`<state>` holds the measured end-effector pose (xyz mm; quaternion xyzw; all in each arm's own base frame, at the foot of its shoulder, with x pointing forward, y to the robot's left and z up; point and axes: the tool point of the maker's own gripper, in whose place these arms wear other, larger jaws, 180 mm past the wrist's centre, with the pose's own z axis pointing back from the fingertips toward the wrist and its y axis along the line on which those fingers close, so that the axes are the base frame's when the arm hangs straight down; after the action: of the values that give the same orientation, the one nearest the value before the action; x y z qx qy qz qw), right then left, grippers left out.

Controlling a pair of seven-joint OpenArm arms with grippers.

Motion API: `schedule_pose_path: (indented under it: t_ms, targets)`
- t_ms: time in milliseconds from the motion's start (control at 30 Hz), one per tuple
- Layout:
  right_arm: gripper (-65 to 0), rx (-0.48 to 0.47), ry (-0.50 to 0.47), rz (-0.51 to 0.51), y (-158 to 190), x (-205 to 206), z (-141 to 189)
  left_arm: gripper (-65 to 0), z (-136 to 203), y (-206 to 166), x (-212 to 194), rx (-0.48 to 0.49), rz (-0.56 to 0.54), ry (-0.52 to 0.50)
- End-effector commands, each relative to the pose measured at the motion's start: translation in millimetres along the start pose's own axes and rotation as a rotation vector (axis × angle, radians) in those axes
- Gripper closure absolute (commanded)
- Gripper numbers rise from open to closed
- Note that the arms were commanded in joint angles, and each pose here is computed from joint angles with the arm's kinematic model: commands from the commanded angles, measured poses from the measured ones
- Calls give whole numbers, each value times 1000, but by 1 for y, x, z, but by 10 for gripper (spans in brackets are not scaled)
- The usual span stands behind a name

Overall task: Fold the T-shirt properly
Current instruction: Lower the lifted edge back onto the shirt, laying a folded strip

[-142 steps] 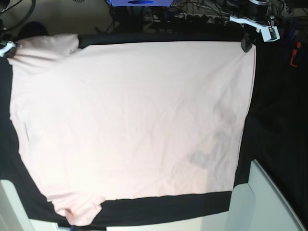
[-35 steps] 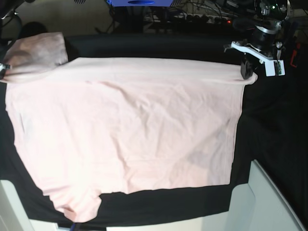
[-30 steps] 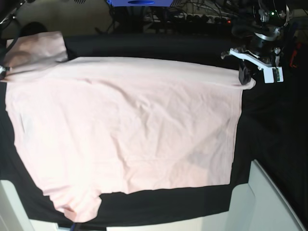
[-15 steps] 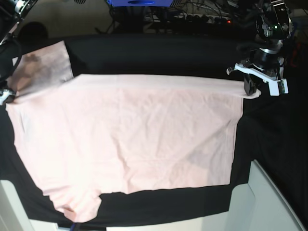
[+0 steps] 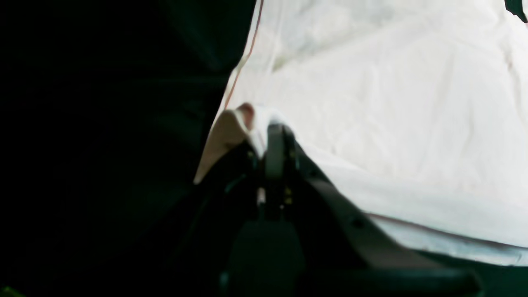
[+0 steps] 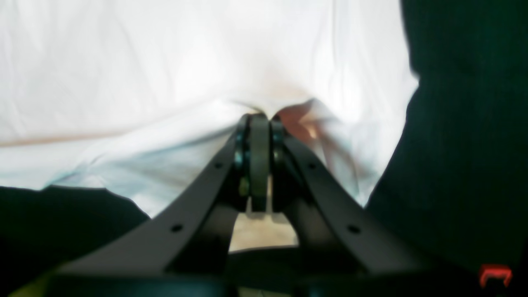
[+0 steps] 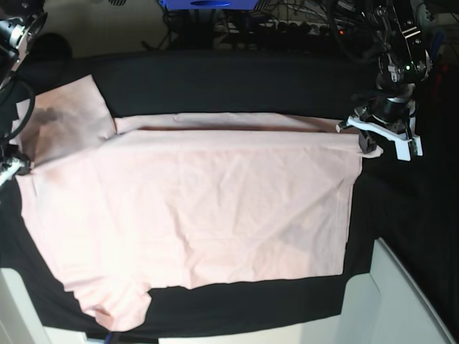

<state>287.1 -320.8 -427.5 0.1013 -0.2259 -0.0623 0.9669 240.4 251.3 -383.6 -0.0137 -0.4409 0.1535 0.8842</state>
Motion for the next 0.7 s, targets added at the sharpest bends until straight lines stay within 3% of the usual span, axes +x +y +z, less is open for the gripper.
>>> schedule_pose_path:
  t_ms: [0, 667]
  targets:
    - [0, -18, -47, 10, -10, 20, 10, 0, -1, 0, 15, -1, -3, -48]
    - [0, 22, -107, -73, -7, 49, -1, 0, -34, -5, 23, -10, 56, -44]
